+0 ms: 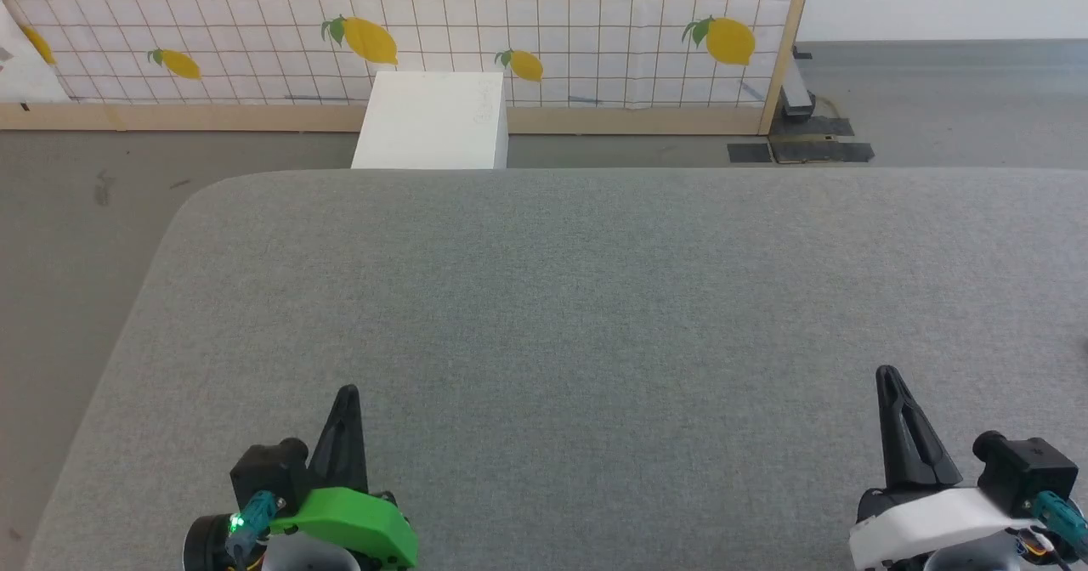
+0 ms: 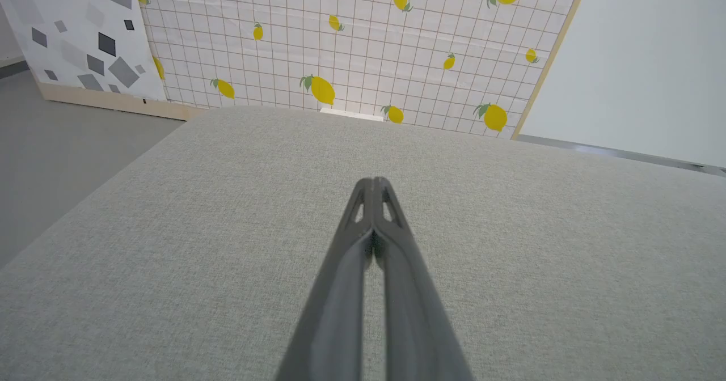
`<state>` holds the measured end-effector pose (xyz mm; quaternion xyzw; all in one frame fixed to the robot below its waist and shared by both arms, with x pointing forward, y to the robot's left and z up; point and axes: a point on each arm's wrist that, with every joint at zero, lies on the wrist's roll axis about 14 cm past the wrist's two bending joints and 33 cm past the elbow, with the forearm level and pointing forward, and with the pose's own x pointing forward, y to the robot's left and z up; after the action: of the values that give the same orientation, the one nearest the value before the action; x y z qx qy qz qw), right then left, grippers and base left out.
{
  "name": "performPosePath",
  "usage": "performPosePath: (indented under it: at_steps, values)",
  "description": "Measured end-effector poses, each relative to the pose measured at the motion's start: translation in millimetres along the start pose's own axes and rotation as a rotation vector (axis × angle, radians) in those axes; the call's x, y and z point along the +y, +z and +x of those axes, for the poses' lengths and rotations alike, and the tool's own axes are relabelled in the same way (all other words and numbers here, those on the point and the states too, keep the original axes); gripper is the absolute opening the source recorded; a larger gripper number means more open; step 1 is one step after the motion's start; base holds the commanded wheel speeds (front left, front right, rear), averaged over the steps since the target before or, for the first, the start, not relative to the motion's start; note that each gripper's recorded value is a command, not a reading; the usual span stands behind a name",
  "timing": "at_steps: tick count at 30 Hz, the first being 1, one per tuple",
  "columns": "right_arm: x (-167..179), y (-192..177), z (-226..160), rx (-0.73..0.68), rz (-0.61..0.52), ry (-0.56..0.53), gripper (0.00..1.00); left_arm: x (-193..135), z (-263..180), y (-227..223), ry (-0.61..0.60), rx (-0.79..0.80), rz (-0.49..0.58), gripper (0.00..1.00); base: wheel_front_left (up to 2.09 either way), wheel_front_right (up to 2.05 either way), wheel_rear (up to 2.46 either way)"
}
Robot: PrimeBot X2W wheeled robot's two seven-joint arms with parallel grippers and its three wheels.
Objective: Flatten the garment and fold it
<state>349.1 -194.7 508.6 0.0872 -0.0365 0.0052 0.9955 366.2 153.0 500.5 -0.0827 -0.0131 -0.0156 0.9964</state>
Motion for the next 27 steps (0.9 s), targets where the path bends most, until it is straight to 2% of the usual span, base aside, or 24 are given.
performPosePath:
  at_steps: [27]
  values:
    - [10.0, -1.3, 4.2, 0.038, -0.052, 0.036, 0.0, 3.8, 2.3, 7.0, 0.0, 0.007, 0.05, 0.0, 0.0, 0.0, 0.0]
